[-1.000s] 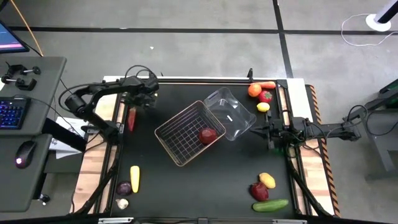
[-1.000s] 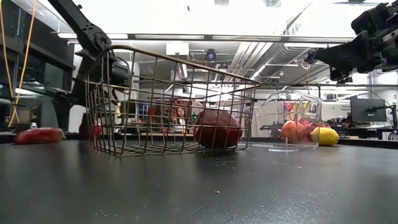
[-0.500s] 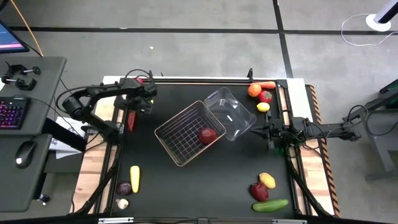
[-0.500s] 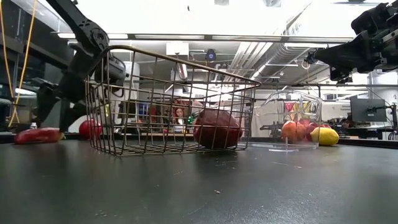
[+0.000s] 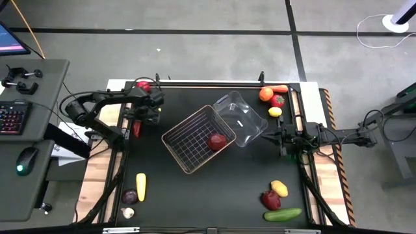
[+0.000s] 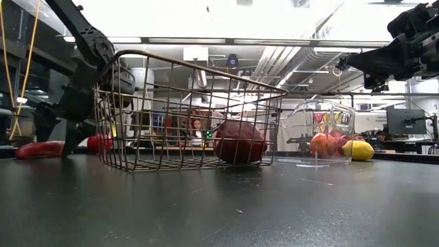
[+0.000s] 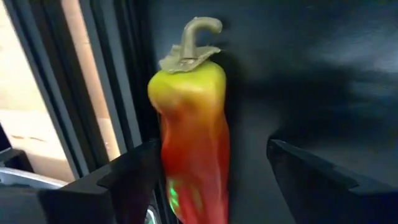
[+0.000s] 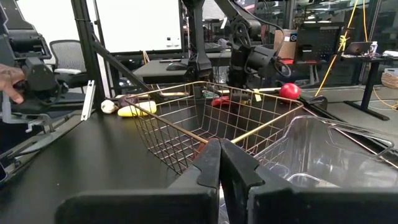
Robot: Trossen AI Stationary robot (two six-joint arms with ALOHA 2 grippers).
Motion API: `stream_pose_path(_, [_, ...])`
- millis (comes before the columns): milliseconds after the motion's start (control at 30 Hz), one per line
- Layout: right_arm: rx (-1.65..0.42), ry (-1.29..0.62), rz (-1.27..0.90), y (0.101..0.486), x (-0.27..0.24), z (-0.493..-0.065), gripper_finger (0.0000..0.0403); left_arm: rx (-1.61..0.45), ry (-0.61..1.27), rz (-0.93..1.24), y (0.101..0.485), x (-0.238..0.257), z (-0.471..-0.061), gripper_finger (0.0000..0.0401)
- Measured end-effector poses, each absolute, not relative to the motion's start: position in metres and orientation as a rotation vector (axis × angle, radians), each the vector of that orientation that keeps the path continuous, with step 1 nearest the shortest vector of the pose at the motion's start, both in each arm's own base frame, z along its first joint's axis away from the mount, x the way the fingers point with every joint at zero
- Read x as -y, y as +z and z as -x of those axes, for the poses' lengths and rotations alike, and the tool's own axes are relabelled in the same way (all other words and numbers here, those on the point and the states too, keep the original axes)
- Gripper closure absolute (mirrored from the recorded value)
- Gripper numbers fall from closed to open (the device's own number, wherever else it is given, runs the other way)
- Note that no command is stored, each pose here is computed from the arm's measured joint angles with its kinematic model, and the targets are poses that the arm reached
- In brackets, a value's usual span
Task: Sort produce into baskets
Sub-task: Put the chili pepper into the transparent bin
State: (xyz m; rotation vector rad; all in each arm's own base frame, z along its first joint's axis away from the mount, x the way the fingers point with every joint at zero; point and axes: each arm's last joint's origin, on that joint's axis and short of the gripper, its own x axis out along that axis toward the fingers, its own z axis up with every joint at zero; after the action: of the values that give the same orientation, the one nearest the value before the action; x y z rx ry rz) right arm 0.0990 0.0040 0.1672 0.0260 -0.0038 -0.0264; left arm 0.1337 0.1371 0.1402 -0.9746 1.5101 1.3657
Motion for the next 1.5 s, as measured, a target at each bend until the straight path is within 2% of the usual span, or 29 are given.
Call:
stream_pose_path(133, [0.004,-0.026,-0.026,0.167,-0.004,-0.099,0.0402,-1.495,1.346,0.981,0.140,-0.138,-0.135,0.0163])
stream_pose_path(300, [0.004,-0.026,-0.026,0.167,-0.004,-0.099,0.0402,-1.489,1.304,0.972,0.139,-0.139,-0.137,0.0287])
stream_pose_path(367, [0.004,-0.026,-0.026,0.167,-0.004,-0.099,0.0402,-1.489,1.270,0.959,0.141,-0.140,-0.138,0.0318])
stream_pose_path(467, [0.004,-0.026,-0.026,0.167,-0.004,-0.099,0.0402,-1.397,1.220,0.905,0.157,-0.146,-0.145,0.0318])
stream_pose_path(600, [0.004,-0.027,-0.026,0.167,-0.004,-0.099,0.0402,-1.186,1.264,0.835,0.201,-0.155,-0.148,0.0318])
stream_pose_path(733, [0.004,-0.026,-0.026,0.167,-0.004,-0.099,0.0402,-0.739,1.204,0.809,0.260,-0.167,-0.160,0.0318])
stream_pose_path(833, [0.004,-0.026,-0.026,0.167,-0.004,-0.099,0.0402,-0.360,1.051,0.813,0.299,-0.167,-0.181,0.0318])
stream_pose_path(933, [0.004,-0.026,-0.026,0.167,-0.004,-0.099,0.0402,-0.147,0.879,0.793,0.318,-0.155,-0.211,0.0318])
stream_pose_path(1033, [0.004,-0.026,-0.026,0.167,-0.004,-0.099,0.0402,-0.093,0.734,0.771,0.320,-0.137,-0.250,0.0318])
stream_pose_path(1333, [0.004,-0.026,-0.026,0.167,-0.004,-0.099,0.0402,-0.156,0.500,0.593,0.295,-0.096,-0.365,0.0315])
stream_pose_path(1500, [0.004,-0.027,-0.026,0.167,-0.004,-0.099,0.0402,-0.196,0.467,0.505,0.284,-0.095,-0.406,0.0242])
